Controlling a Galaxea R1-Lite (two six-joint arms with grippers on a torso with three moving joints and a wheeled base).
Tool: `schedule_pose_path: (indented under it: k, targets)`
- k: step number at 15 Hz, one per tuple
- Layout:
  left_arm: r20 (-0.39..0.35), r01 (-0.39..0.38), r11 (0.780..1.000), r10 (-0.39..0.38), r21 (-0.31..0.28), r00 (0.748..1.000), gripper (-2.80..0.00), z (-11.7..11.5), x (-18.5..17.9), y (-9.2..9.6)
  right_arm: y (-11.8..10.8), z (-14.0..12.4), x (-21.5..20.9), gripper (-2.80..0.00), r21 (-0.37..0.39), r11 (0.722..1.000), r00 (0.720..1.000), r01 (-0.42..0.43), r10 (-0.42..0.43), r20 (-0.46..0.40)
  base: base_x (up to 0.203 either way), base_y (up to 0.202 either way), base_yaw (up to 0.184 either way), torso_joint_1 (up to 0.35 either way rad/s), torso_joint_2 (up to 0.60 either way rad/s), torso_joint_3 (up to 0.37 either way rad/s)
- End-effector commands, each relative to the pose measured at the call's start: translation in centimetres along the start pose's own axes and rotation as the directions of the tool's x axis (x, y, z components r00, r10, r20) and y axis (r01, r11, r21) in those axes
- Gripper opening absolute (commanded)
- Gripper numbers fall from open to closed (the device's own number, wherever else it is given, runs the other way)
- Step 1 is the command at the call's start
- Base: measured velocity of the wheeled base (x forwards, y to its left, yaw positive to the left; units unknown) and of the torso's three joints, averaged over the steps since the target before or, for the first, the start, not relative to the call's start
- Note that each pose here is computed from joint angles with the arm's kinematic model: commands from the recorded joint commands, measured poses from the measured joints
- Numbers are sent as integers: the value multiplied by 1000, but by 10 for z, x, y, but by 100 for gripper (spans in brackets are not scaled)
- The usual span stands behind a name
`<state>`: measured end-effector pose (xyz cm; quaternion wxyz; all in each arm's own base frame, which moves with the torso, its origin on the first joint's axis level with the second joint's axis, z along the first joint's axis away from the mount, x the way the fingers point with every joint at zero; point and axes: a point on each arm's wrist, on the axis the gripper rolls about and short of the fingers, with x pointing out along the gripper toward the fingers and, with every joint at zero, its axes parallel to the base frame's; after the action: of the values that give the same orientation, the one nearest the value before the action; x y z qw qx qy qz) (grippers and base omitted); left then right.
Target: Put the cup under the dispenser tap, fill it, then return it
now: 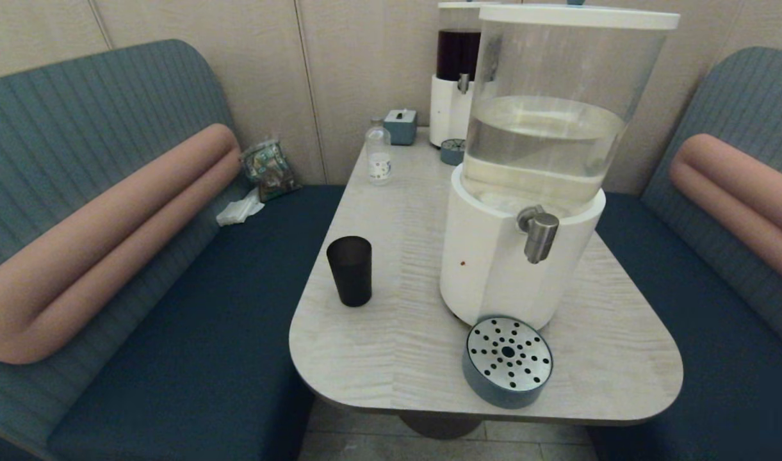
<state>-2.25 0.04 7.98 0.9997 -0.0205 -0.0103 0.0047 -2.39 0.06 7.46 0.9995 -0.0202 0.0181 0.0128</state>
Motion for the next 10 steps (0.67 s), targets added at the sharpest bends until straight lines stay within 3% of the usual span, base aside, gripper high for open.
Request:
schedule_pose_path:
  k: [1,10]
  targets:
    - [-40,7,1000,-7,6,999,-280,-3,-2,0,0,0,0,-280,-1,1000,1000,-1,1,-1,0,0,0,0,0,0]
    - [-11,2,1000,-2,-7,1000,-280,-3,-1,0,0,0,0,-280,-9,1000,1000,0,0,-2,0,0,0,0,0,0]
